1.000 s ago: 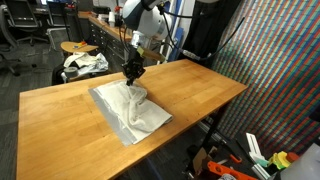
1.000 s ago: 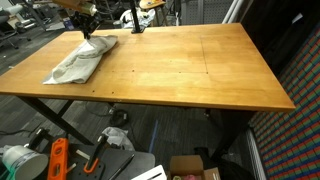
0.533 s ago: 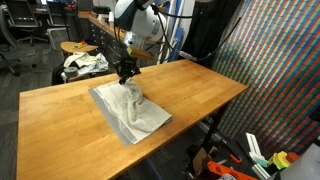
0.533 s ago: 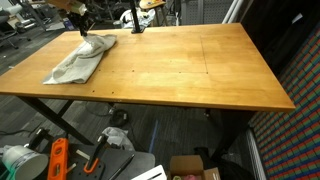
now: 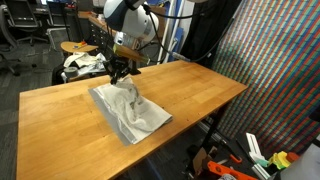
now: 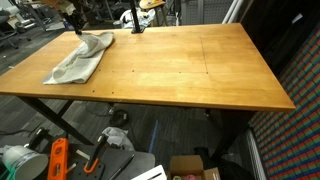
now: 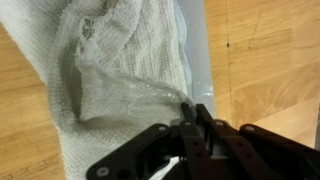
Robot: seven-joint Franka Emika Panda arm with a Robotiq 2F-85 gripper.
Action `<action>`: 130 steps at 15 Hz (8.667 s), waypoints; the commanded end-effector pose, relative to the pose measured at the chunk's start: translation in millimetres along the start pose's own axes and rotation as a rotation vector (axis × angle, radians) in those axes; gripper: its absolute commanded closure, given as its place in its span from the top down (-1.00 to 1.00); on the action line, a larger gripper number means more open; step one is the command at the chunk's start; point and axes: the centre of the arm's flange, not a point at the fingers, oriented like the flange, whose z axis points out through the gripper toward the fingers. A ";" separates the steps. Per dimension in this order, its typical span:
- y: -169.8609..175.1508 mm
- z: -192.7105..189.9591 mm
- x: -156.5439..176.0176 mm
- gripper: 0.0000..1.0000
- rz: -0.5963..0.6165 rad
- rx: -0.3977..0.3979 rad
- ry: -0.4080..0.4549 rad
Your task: Fold the cloth on the table
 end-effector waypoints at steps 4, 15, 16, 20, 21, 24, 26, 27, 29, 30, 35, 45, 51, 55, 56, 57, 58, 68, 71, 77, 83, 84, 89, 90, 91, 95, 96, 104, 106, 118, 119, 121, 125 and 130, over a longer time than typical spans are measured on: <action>-27.8 3.1 23.6 -0.77 0.089 0.031 0.030; -46.8 4.6 55.3 -0.77 0.214 0.058 0.044; -48.6 5.5 56.2 -0.77 0.216 0.061 0.044; -57.6 6.1 57.5 -0.77 0.224 0.064 0.027; -60.0 5.9 57.3 -0.77 0.224 0.064 0.021; -67.6 6.8 57.2 -0.77 0.225 0.061 0.003; -72.5 7.4 57.5 -0.78 0.226 0.060 -0.002; -74.7 7.3 59.1 -0.78 0.231 0.059 0.002; -78.2 6.8 63.6 -0.78 0.246 0.063 0.012; -79.7 6.2 66.5 -0.78 0.260 0.064 0.020; -80.1 10.1 83.1 -0.78 0.326 0.061 0.046; -74.8 8.6 44.3 0.25 0.147 0.009 -0.178; -75.3 -0.3 35.8 1.00 -0.068 -0.168 -0.126; -71.2 17.3 60.6 1.00 -0.064 -0.382 -0.041; -69.1 21.2 65.9 1.00 -0.055 -0.418 -0.037; -65.4 24.3 69.7 1.00 -0.050 -0.440 -0.052; -59.6 28.1 69.9 1.00 -0.054 -0.451 -0.093; 26.1 5.5 -4.6 1.00 -0.256 -0.186 -0.370; 39.6 6.0 -40.1 1.00 -0.309 -0.126 -0.433; 22.6 31.0 -98.0 1.00 -0.425 -0.036 -0.308; 19.1 72.2 -115.2 1.00 -0.488 -0.104 -0.168; 21.5 78.1 -115.9 1.00 -0.489 -0.119 -0.170; 26.7 88.6 -108.6 1.00 -0.491 -0.157 -0.142; 26.9 87.5 -106.5 1.00 -0.490 -0.162 -0.134; 27.3 86.3 -103.0 1.00 -0.484 -0.167 -0.123; 36.4 84.7 -88.5 1.00 -0.448 -0.197 -0.103; 38.4 85.4 -83.8 1.00 -0.433 -0.202 -0.100; 44.9 85.7 -62.9 1.00 -0.363 -0.219 -0.095; 44.4 84.2 -62.1 1.00 -0.353 -0.217 -0.093; 55.1 37.3 -92.0 1.00 -0.439 -0.242 -0.200; 55.5 31.7 -97.8 1.00 -0.460 -0.230 -0.194; 55.6 25.6 -103.4 1.00 -0.486 -0.219 -0.171; 38.0 10.6 -100.0 1.00 -0.414 -0.198 -0.022; -13.0 -17.1 -75.7 1.00 -0.312 -0.255 0.019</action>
